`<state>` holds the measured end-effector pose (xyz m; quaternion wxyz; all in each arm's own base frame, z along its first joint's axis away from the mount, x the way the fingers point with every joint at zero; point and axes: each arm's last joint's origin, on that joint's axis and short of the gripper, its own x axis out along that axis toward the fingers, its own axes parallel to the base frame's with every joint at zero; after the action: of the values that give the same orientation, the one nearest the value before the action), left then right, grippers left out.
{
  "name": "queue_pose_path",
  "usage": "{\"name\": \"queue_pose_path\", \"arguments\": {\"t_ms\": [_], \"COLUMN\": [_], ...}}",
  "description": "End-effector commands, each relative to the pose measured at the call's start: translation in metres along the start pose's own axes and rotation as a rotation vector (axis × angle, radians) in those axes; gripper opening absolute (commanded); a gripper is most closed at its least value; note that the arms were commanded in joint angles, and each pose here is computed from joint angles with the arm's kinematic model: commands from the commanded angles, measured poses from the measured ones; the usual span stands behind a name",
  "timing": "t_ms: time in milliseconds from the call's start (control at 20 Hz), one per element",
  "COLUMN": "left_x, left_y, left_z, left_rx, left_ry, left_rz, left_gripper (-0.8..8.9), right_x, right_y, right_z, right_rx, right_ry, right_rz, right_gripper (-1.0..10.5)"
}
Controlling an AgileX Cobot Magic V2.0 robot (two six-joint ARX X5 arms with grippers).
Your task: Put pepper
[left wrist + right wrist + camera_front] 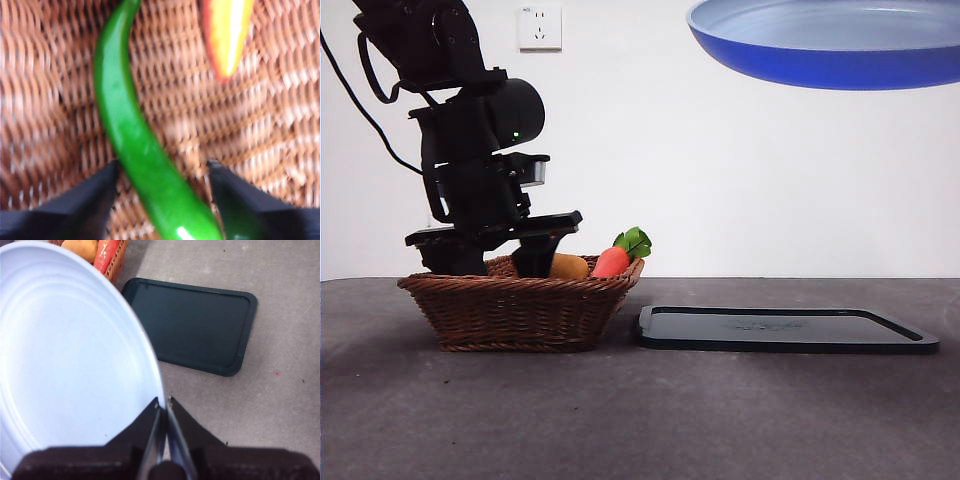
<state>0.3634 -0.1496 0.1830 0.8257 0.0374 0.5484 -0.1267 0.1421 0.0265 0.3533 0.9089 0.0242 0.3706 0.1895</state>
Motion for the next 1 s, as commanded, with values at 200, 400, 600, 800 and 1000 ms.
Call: {"name": "queue_pose_path", "arguments": {"t_ms": [200, 400, 600, 800, 1000], "left_x": [0.007, -0.004, -0.034, -0.087, -0.146], "left_y": [-0.002, -0.001, -0.002, -0.004, -0.027], "left_z": [0.000, 0.002, 0.005, 0.004, -0.008], "left_rx": [-0.008, -0.010, -0.008, -0.002, 0.071], "left_ry": [0.029, 0.005, -0.057, -0.157, -0.268], "left_rz": [-0.008, -0.010, -0.020, -0.046, -0.229], "left_gripper": [1.70, 1.24, 1.24, 1.24, 1.25], "right_x": [-0.004, -0.004, 0.002, 0.029, 0.091], "right_y": [0.001, 0.001, 0.000, -0.008, -0.022], "right_z": [0.006, 0.006, 0.008, 0.015, 0.029], "right_rx": [-0.019, -0.019, -0.013, 0.018, 0.149], "right_ry": [-0.033, -0.033, -0.013, 0.079, 0.198], "right_rz": [0.008, 0.008, 0.009, 0.012, 0.105], "right_gripper": [0.1, 0.1, 0.1, 0.1, 0.1]}}
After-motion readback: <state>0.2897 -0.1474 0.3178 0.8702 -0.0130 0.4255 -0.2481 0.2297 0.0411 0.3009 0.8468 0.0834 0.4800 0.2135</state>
